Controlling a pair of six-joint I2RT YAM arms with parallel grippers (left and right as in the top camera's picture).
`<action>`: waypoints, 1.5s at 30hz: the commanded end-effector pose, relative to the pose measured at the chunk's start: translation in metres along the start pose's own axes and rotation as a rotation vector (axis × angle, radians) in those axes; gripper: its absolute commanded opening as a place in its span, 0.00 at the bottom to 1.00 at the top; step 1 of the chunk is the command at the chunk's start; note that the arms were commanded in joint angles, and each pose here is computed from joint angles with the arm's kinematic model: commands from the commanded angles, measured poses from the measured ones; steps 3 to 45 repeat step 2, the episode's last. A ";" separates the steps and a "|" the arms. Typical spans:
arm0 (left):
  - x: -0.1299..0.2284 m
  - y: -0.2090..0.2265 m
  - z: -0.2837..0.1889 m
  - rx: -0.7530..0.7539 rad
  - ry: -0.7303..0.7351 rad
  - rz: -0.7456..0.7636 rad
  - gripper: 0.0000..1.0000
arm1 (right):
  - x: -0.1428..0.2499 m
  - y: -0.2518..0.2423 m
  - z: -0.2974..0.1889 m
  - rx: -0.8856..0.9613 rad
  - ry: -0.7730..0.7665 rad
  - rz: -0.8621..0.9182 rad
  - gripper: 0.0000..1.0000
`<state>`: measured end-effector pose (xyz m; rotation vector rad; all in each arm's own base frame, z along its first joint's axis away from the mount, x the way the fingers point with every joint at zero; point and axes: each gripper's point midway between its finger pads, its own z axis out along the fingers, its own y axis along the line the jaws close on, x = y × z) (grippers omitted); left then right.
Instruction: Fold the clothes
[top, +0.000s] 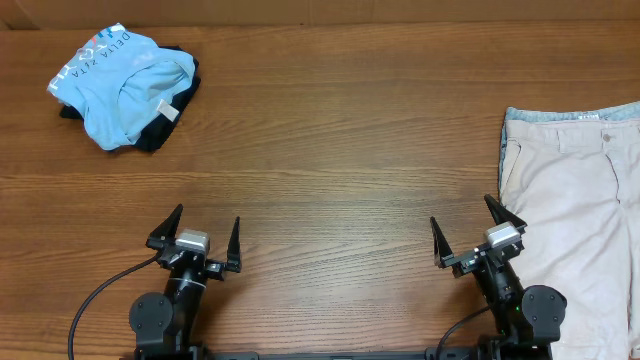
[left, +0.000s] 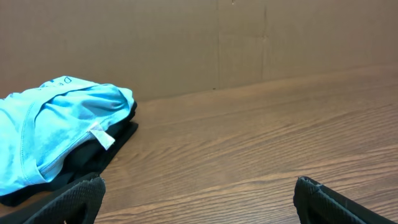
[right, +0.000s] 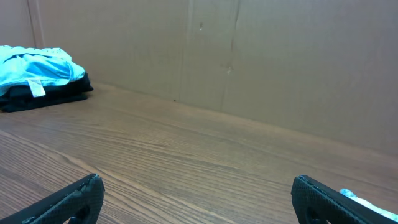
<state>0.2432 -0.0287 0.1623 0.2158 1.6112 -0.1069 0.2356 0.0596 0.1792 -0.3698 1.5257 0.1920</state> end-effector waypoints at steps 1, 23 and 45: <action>-0.001 -0.003 0.000 0.013 -0.009 -0.013 1.00 | 0.002 0.000 0.000 -0.001 -0.002 -0.001 1.00; -0.001 -0.003 0.000 0.013 -0.009 -0.013 1.00 | 0.002 0.000 0.000 -0.001 -0.002 -0.001 1.00; -0.001 -0.003 0.000 0.013 -0.009 -0.013 1.00 | 0.002 0.000 0.000 -0.001 -0.002 -0.001 1.00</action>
